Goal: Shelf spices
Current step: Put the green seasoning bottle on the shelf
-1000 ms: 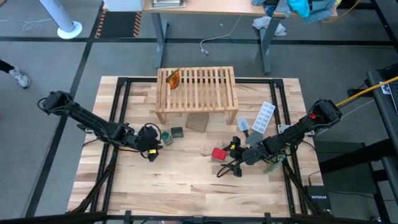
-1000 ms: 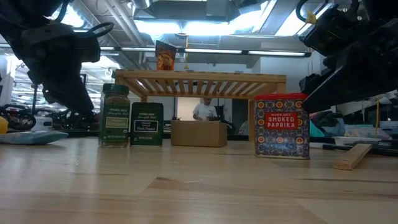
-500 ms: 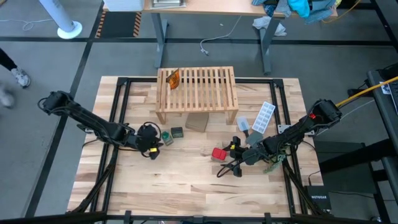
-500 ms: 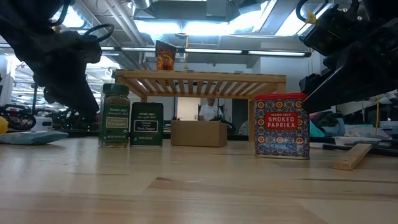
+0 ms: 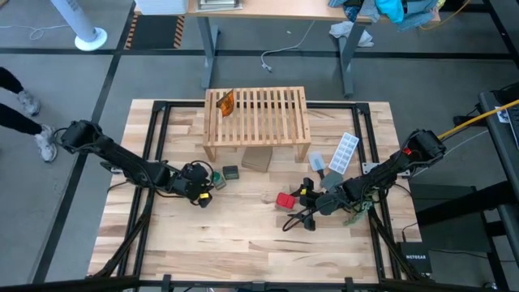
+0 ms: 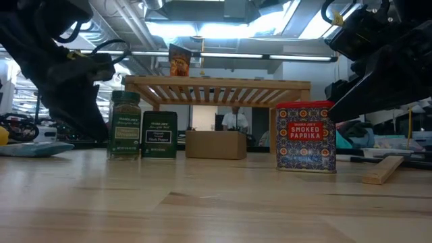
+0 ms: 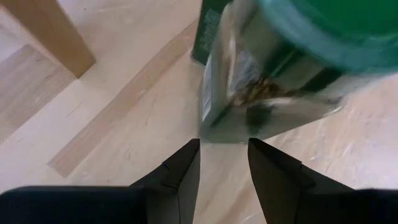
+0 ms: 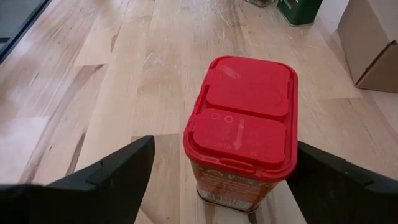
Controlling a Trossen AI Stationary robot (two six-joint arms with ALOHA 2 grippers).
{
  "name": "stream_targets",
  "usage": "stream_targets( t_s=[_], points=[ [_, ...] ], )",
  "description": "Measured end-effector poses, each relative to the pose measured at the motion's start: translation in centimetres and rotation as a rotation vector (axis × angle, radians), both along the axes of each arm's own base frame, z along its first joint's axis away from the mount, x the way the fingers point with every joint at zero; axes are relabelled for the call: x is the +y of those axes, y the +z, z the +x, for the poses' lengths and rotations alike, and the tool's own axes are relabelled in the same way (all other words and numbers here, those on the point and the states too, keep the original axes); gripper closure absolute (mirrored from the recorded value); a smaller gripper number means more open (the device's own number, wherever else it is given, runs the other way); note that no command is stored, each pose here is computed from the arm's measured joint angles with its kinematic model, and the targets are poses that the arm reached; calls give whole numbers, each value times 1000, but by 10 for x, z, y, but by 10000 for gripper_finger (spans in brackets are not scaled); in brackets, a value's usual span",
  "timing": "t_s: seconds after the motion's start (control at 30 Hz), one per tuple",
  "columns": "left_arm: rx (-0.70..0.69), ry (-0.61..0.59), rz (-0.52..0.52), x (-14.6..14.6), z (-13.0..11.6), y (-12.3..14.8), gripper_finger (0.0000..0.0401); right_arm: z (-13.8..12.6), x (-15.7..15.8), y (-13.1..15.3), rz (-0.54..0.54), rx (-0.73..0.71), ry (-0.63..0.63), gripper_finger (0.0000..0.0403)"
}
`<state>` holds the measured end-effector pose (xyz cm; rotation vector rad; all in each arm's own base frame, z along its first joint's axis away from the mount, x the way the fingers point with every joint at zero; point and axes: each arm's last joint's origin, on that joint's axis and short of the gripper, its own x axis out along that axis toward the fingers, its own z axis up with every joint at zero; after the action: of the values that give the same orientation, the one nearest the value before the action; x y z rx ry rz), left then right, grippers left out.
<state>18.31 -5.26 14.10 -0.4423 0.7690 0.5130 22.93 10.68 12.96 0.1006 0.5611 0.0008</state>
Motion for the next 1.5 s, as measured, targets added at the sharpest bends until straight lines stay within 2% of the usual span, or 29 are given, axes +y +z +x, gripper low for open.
stream_targets(
  t_s=[0.23, 0.5, 0.63, 0.73, 0.87, 1.0, 1.3, 1.5],
  points=[
    [-48, -56, 24, -2, 5, 4, 273, 0, 0, 0, 0, 0, 0, 61],
    [-77, -59, 16, -3, 7, 6, 274, 0, 0, 0, 0, 0, 0, 61],
    [-87, -47, 7, -3, 8, 6, 274, 0, 0, 0, 0, 0, 0, 61],
    [-164, 17, -19, -3, 11, 10, 274, 0, 0, 0, 0, 0, 0, 61],
    [-224, 19, 38, -3, 15, 15, 271, 0, 0, 0, 0, 0, 0, 61],
    [-234, 45, 25, -3, 15, 15, 232, 0, 0, 0, 0, 0, 0, 61],
    [-264, 73, -6, -8, 15, 15, 88, 0, 0, 0, 0, 0, 0, 61],
    [-283, 101, -4, -15, 25, 1, 47, 0, 0, 0, 0, 0, 0, 61]
  ],
)
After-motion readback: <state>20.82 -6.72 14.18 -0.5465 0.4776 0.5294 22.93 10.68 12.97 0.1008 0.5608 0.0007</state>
